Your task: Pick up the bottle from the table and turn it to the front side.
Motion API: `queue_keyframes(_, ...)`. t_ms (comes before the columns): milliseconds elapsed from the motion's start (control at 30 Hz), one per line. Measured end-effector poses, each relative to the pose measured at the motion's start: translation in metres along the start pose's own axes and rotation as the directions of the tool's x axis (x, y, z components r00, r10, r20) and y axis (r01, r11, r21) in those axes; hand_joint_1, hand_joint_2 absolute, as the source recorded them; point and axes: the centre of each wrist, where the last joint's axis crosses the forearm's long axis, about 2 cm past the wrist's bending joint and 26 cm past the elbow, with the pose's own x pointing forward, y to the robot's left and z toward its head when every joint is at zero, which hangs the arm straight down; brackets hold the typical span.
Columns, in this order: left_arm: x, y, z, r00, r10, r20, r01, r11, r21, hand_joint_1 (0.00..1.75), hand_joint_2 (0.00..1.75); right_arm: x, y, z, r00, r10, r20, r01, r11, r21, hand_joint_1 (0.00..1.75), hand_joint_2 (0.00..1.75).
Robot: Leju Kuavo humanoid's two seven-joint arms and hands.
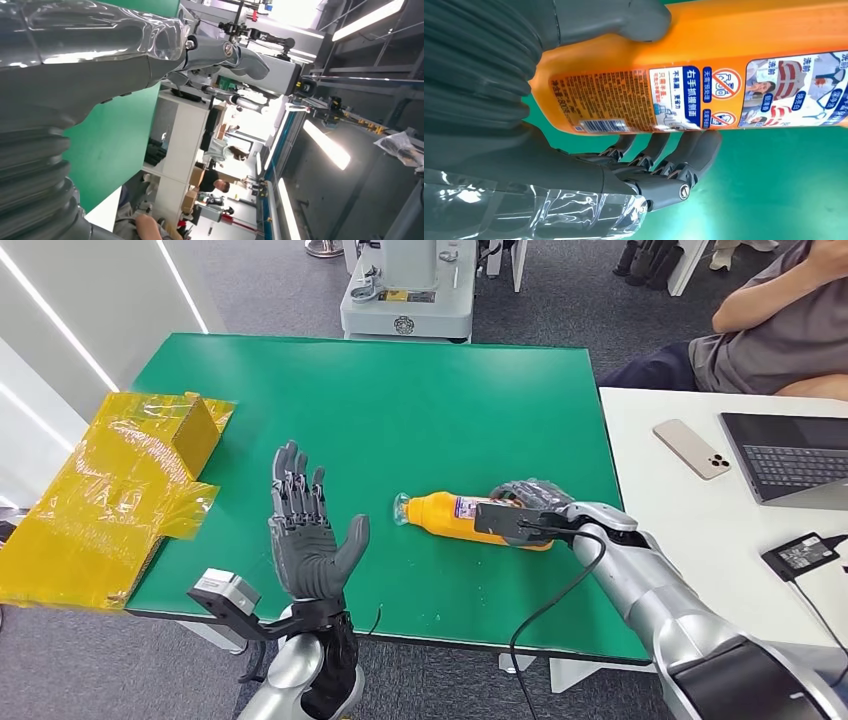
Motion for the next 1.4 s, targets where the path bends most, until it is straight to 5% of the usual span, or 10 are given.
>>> queue_keyframes(100, 0.000, 0.001, 0.000, 1.000, -0.005, 0.001, 0.005, 1.000, 0.006, 0.00, 1.75, 0.003, -0.003, -0.001, 1.000, 0.003, 0.005, -0.003, 1.000, -0.004, 0.31, 1.75)
queue_keyframes(133, 0.000, 0.001, 0.000, 1.000, -0.005, 0.000, 0.005, 1.000, 0.008, 0.00, 1.75, 0.004, -0.004, -0.001, 1.000, 0.005, 0.006, -0.004, 1.000, -0.006, 0.00, 1.75)
queue_keyframes(1400, -0.003, 0.009, 0.006, 0.999, -0.030, -0.023, 0.031, 0.998, 0.053, 0.00, 1.75, 0.015, 0.003, -0.008, 0.997, 0.040, -0.071, -0.036, 0.998, 0.058, 0.00, 1.75)
